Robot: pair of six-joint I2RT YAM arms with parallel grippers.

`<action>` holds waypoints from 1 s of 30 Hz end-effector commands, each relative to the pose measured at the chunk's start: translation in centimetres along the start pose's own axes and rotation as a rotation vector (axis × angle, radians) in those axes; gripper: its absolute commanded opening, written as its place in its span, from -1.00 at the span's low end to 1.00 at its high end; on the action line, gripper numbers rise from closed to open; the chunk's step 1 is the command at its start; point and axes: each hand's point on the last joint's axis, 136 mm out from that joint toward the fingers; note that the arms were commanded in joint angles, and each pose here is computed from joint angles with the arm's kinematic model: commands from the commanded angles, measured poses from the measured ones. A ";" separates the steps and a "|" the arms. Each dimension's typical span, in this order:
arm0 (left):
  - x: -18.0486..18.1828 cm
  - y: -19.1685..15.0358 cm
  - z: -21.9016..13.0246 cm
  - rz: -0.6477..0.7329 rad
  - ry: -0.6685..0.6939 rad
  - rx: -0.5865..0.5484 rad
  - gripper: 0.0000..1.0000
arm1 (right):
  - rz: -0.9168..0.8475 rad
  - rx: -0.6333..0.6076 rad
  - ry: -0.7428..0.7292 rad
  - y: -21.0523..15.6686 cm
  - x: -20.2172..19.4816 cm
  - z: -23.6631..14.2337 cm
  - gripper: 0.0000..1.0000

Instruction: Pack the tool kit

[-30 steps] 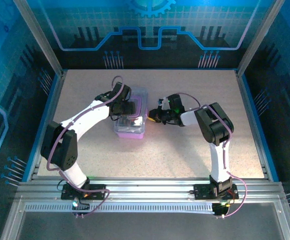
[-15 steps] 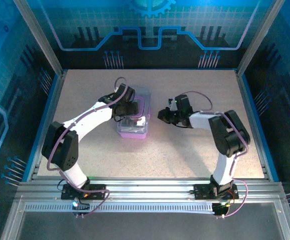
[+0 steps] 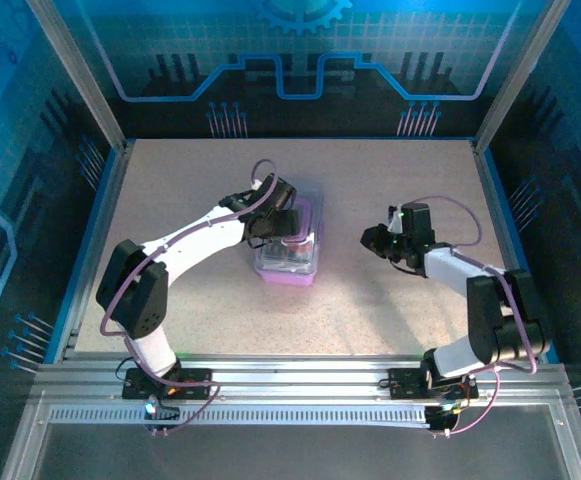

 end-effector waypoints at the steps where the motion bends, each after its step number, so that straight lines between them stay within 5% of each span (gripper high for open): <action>1: -2.4 -5.2 0.9 -0.067 -0.095 0.216 0.60 | -0.018 0.021 -0.025 -1.0 -1.4 -1.6 -0.68; 7: -2.6 -3.1 -1.5 -0.008 -0.110 0.150 0.98 | -0.034 -0.014 -0.034 -0.6 -1.3 -3.4 -0.56; 15: -1.5 -0.6 -5.3 0.081 -0.060 0.068 0.99 | -0.064 -0.054 0.002 0.2 0.9 -5.6 -0.36; 20: 0.0 0.1 -8.1 0.135 -0.019 0.000 0.99 | -0.115 -0.056 0.018 0.6 2.8 -7.2 0.37; 23: 1.2 0.7 -10.3 0.150 0.009 -0.070 0.99 | -0.156 -0.062 0.049 0.8 4.5 -8.3 0.99; 30: 5.0 1.4 -16.0 0.144 0.066 -0.320 0.98 | -0.298 -0.167 0.019 1.5 7.9 -11.4 0.99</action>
Point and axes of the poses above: each hand's point on the last joint's axis, 136 mm out from that joint toward the fingers, its own z axis out along the fingers, its own x axis along the line the jaws close on, y = z × x, and after that the axes turned 10 degrees about z, right-handed
